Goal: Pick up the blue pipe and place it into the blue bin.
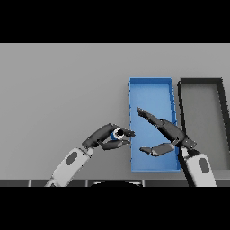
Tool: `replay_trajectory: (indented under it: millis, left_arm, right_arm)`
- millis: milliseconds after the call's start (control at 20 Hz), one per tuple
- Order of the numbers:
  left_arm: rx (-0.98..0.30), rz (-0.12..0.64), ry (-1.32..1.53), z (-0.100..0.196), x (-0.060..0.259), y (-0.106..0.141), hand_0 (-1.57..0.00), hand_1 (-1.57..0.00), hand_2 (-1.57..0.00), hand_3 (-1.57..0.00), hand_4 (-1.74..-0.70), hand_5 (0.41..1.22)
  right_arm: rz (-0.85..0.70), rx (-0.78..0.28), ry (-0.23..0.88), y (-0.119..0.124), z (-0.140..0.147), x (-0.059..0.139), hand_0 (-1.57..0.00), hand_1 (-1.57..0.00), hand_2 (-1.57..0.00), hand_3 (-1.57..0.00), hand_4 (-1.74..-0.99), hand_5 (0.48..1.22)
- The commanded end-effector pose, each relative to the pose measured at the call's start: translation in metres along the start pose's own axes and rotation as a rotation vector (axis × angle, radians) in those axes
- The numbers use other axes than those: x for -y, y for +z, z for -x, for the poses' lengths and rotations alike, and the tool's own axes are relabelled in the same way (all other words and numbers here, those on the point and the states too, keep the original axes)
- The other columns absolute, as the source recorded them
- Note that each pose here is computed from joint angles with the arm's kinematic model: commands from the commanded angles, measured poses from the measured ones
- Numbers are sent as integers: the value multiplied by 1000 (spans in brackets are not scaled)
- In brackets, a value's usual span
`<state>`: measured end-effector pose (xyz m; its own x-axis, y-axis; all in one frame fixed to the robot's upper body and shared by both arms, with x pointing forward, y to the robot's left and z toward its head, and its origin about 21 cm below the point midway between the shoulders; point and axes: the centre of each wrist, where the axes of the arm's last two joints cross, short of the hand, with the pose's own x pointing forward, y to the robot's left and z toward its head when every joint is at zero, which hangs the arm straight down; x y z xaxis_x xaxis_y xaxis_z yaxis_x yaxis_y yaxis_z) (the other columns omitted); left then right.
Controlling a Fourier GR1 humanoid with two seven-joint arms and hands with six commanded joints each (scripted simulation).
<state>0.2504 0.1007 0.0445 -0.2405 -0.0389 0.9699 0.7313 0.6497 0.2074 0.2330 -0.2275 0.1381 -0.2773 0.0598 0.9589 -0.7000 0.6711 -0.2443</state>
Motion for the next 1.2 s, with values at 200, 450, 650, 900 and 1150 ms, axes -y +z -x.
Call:
replay_trajectory:
  millis: [200,450,650,900,1150]
  left_arm:
    - [4,3,-2,1,-1,4,-1571,-1571,-1571,-1486,-1741,1221]
    - [5,29,20,3,0,-1,-1571,-1571,-1571,-1532,-1741,1221]
    - [9,32,-28,2,-2,2,-1571,-1571,-1571,-1540,-1740,1221]
    - [-126,104,-124,0,-6,2,-991,-878,-850,-824,-1552,1221]
    - [-40,37,-54,-2,-7,3,-1164,-1128,-1051,-1065,-1634,1221]
  right_arm:
    - [-156,16,84,-38,-14,-9,1,1,1,1,-1276,527]
    - [-262,9,99,-71,-19,-21,1,1,1,1,-1227,532]
    - [-316,14,99,-99,-18,-27,1,1,1,1,-1218,508]
    - [-399,18,113,-123,-24,-37,-527,-534,-531,-440,-1362,508]
    - [-474,8,20,-130,-20,-44,-1221,-1214,-1230,-1080,-1526,728]
